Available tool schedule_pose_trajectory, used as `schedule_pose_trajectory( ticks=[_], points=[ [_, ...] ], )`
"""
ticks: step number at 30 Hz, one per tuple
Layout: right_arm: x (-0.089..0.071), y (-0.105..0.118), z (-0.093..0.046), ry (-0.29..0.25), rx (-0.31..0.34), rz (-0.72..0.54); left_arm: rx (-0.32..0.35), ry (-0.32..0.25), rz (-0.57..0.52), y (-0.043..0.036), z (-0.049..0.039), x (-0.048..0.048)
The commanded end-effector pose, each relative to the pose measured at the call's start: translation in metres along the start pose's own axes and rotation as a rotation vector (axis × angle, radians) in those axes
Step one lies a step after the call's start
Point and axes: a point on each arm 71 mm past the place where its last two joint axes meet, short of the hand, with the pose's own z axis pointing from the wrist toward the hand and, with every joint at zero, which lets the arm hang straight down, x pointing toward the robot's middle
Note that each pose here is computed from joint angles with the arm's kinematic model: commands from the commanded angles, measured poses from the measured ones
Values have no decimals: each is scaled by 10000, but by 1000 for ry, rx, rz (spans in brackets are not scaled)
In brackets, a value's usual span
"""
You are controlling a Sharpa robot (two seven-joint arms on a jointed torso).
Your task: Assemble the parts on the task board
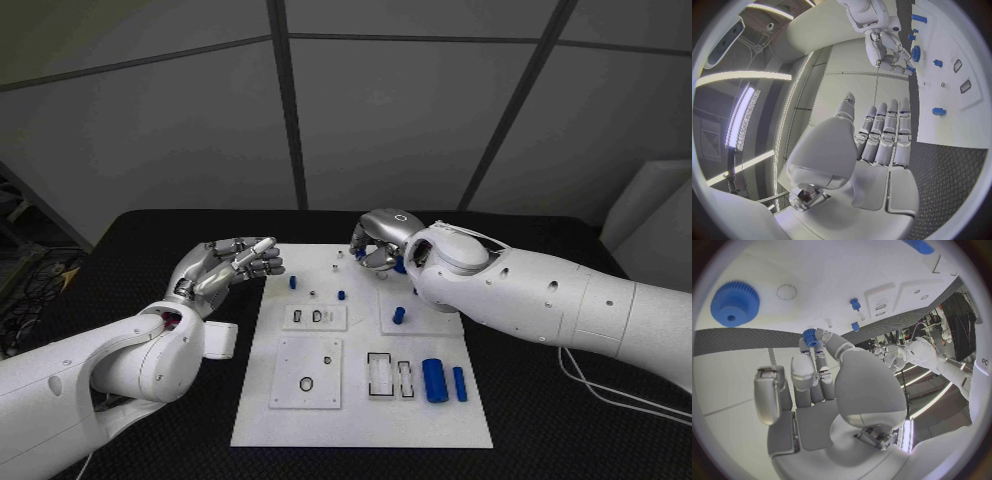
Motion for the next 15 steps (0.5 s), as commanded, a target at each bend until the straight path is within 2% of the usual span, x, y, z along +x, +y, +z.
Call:
schedule_pose_trajectory(
  ticks=[1, 8, 15],
  points=[
    [-24, 52, 73, -52, -17, -1, 9, 20, -3, -21, 3, 24],
    [29, 127, 212, -54, -25, -3, 12, 30, -8, -35, 14, 57],
    [48, 174, 282, -68, -28, -11, 17, 36, -9, -58, 30, 78]
  ],
)
